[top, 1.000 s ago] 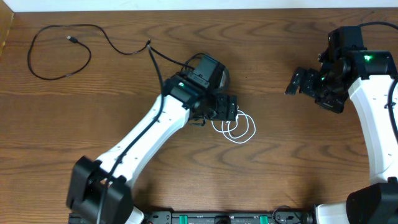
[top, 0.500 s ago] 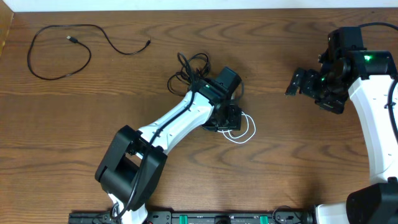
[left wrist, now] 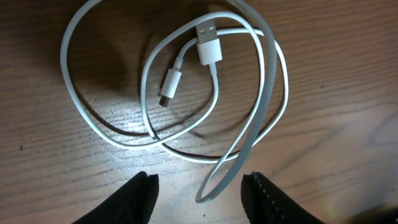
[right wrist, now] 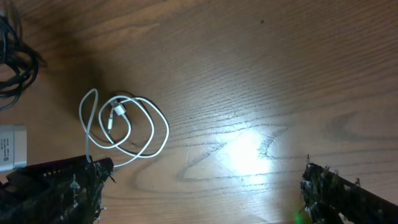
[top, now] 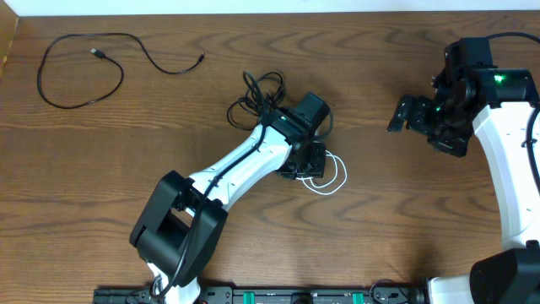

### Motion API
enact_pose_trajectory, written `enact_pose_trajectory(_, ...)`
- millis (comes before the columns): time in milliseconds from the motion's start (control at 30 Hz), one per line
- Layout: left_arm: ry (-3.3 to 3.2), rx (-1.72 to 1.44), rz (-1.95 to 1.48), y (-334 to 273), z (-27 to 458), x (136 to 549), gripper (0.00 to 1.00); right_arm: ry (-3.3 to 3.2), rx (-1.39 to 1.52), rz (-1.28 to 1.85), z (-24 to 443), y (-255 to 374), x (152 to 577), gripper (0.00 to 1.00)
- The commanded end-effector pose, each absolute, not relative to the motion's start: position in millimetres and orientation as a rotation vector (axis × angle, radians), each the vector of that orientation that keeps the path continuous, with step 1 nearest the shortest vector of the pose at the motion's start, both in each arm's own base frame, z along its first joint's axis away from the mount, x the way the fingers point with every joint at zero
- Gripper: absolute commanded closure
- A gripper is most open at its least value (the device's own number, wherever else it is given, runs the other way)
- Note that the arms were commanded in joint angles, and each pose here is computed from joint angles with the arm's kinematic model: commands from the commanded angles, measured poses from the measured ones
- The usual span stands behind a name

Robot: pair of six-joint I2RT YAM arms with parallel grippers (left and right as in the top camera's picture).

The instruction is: Untangle cables

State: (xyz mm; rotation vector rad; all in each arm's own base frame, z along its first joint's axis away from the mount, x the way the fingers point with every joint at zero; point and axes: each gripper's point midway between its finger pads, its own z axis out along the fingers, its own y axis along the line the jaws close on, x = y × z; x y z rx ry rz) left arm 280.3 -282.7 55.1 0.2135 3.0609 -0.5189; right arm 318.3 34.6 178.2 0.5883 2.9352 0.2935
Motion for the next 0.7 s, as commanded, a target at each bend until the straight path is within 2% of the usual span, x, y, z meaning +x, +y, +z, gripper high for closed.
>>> enact_pose_trajectory(0,3.045,0.223,-0.482,-282.4,52.4,282.0,0.58,2.943,0.574,0.296,177.5,34.9,317.0,0.01)
enact_pose_trajectory(367,3.035,0.225,-0.487,-283.9,52.7,283.7,0.66,2.944,0.575,0.296,177.4,34.9,316.6,0.01)
enact_pose_trajectory(667,3.035,0.225,-0.485,-283.9,52.7,283.7,0.68,2.949,0.576,0.294,177.2,34.8,315.5,0.01)
